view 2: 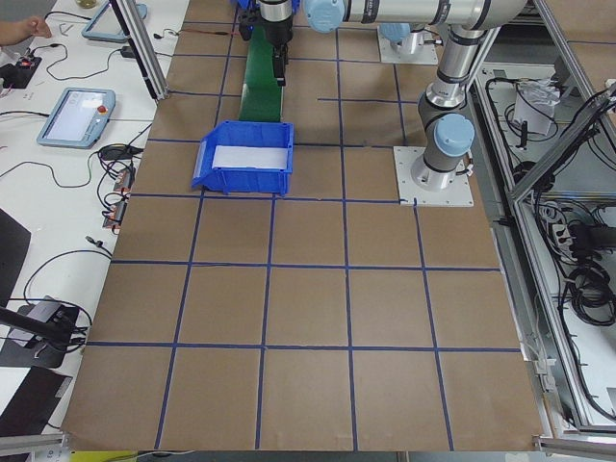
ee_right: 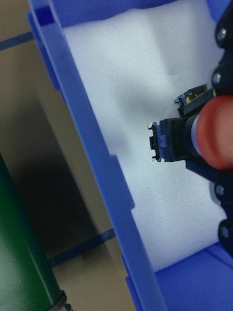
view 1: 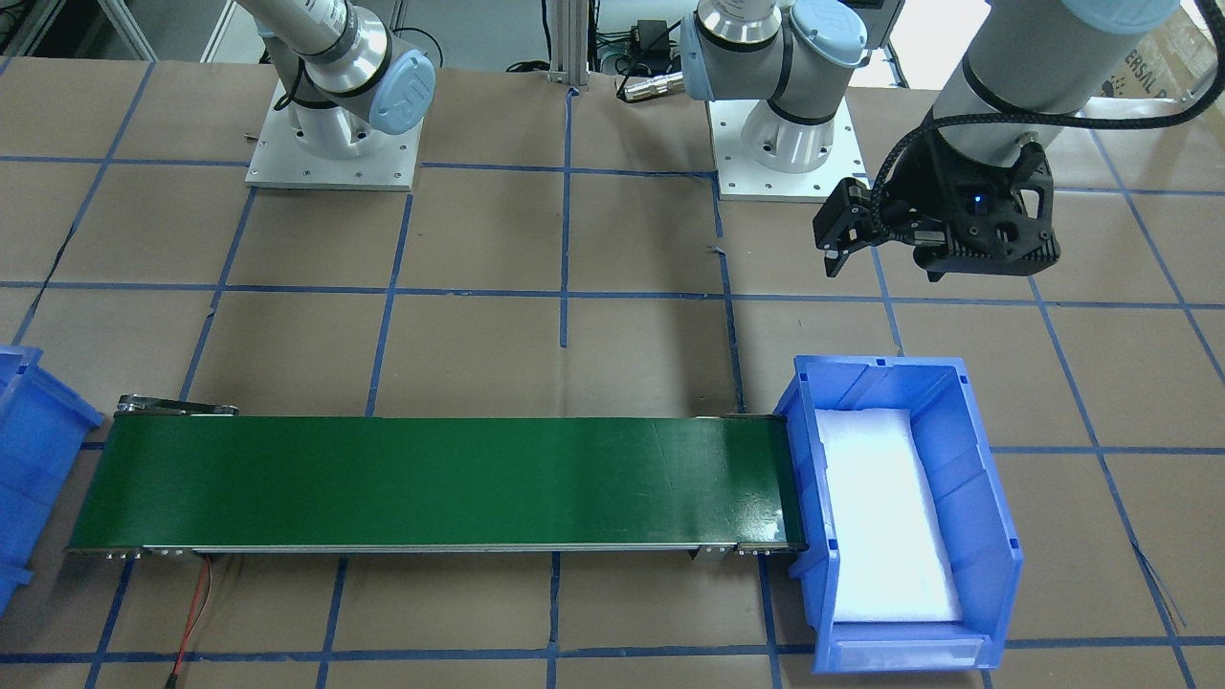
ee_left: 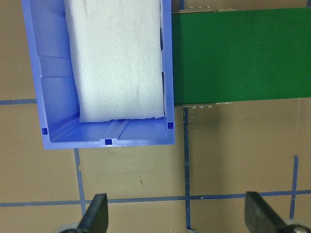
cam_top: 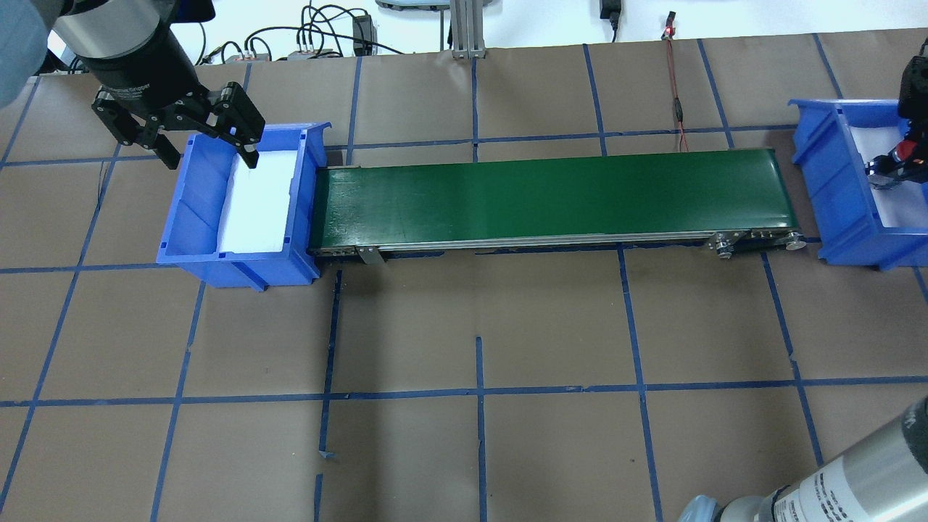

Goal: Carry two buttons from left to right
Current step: 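Carry the red button into the blue bin beside the yellow button, then open the right gripper to release the red button in the bin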

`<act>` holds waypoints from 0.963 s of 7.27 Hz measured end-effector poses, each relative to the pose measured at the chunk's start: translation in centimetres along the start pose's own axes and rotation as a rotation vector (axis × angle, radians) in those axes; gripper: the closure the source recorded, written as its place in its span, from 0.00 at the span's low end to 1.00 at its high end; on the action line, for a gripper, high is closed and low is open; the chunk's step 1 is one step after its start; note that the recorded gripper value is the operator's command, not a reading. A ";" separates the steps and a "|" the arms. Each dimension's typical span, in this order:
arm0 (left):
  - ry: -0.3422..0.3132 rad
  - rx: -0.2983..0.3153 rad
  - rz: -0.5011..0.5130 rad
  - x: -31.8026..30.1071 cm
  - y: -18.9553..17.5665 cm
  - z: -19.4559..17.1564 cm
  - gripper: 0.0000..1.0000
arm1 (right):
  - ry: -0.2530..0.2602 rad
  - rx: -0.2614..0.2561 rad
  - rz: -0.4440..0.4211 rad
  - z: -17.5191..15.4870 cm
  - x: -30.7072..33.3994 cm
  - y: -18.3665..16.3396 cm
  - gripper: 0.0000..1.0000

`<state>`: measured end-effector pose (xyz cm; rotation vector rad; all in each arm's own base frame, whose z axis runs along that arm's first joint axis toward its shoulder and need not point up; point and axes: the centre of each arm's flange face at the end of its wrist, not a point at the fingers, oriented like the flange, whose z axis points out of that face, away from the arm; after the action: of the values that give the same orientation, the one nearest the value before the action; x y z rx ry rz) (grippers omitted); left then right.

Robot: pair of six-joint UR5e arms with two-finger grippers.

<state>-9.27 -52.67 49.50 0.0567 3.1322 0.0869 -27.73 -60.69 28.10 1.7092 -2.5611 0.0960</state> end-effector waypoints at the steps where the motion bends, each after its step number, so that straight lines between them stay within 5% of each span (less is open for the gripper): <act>1: 0.000 0.000 0.000 0.0 0.0 0.0 0.00 | -0.002 0.001 0.002 1.1 -0.1 0.0 0.23; 2: 0.001 0.001 -0.001 0.0 0.0 0.0 0.00 | -0.007 0.002 0.017 1.7 -0.2 0.0 0.00; 5: 0.000 0.000 -0.001 -0.1 0.0 0.0 0.00 | -0.033 0.008 0.055 1.5 -0.5 -0.1 0.00; 7: 0.000 0.000 -0.001 -0.1 0.0 0.0 0.00 | -0.031 0.008 0.054 -3.2 -1.2 -1.1 0.00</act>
<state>-9.21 -52.68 49.51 0.0553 3.1323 0.0863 -26.23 -59.76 31.21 1.6574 -2.6332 0.0828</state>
